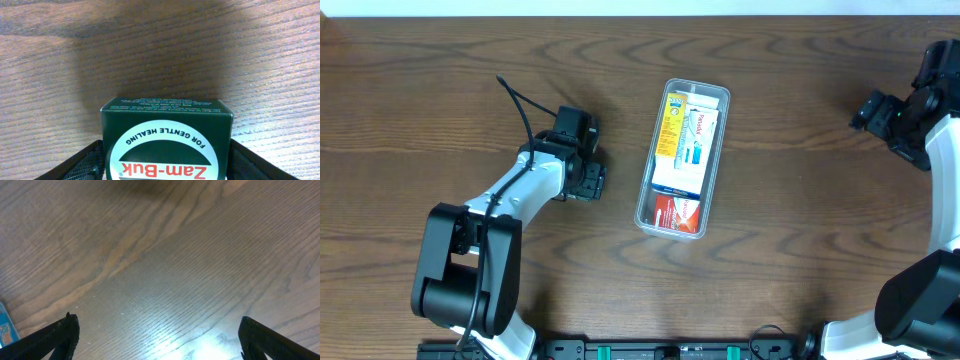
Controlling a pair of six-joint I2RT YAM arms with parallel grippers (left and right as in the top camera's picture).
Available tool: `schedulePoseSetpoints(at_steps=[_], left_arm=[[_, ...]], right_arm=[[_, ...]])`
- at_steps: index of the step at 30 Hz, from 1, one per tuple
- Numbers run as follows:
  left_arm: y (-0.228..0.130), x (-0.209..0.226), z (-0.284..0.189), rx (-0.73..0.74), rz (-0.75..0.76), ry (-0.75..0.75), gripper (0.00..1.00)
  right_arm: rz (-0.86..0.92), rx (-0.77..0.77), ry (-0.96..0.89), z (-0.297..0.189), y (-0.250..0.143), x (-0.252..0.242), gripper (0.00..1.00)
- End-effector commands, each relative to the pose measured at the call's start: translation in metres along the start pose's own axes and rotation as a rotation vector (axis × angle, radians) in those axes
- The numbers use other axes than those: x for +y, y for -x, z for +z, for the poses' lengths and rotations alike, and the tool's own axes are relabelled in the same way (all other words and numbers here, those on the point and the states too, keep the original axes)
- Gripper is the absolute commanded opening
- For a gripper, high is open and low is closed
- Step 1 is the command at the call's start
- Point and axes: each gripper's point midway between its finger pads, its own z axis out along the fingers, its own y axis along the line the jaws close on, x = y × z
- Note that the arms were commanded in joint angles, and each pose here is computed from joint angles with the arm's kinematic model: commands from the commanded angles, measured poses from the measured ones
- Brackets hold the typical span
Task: Pack container
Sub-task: 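Lower and grasp the green Zam-Buk box with the left gripper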
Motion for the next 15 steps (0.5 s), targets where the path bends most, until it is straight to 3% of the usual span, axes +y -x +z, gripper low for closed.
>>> schedulePoseSetpoints(at_steps=[1, 15], left_arm=[[0.0001, 0.0000, 0.0018, 0.006, -0.004, 0.004, 0.75], [-0.0075, 0.0000, 0.0055, 0.022, -0.003, 0.003, 0.75]], right_arm=[[0.011, -0.006, -0.007, -0.0009, 0.0019, -0.0025, 0.99], [0.011, -0.006, -0.007, -0.0009, 0.0019, -0.0025, 0.99]])
